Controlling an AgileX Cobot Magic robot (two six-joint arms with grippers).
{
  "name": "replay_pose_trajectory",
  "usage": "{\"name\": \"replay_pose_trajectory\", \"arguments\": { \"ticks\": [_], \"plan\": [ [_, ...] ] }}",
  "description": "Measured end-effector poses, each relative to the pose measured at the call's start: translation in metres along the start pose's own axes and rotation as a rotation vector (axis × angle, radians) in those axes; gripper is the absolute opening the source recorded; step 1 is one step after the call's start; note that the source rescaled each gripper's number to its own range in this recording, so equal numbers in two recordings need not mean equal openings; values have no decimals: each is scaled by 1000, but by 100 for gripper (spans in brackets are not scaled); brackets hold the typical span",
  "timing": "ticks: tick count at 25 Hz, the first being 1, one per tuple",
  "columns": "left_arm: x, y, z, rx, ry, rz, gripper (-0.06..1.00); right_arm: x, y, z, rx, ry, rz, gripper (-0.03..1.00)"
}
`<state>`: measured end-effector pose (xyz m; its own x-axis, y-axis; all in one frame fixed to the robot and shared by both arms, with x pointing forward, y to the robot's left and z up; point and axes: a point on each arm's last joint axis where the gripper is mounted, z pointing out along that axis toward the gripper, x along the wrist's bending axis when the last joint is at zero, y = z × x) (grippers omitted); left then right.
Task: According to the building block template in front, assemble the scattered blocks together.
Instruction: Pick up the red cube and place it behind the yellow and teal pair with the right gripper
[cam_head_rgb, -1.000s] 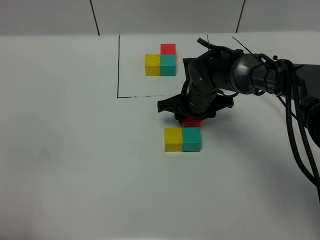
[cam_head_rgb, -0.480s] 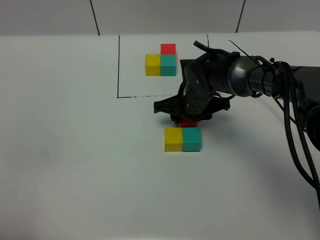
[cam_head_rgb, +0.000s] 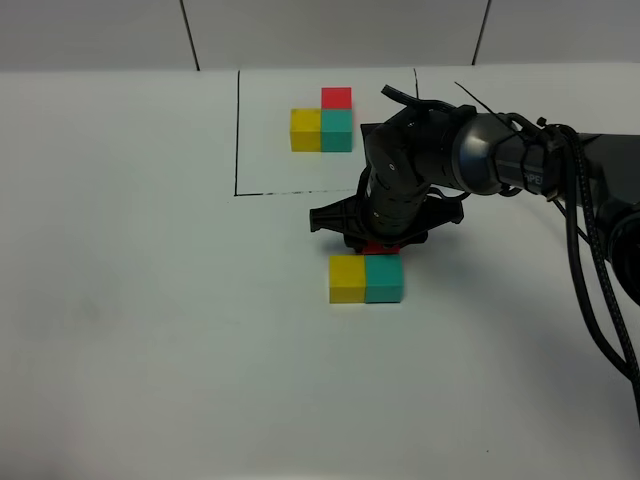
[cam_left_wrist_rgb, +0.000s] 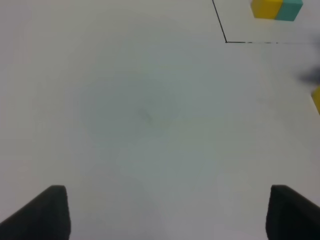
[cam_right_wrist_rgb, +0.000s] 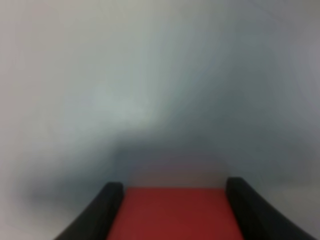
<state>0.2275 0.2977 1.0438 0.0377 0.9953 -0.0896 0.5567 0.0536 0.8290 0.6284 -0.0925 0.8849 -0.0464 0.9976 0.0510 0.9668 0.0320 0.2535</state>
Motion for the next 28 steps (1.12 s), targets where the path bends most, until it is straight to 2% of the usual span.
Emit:
{"name": "replay_pose_trajectory", "arguments": {
  "ticks": [28],
  "plan": [
    [0,0,0,0,0,-1,88,1,-1,-1,2,0,1,2]
  ]
}}
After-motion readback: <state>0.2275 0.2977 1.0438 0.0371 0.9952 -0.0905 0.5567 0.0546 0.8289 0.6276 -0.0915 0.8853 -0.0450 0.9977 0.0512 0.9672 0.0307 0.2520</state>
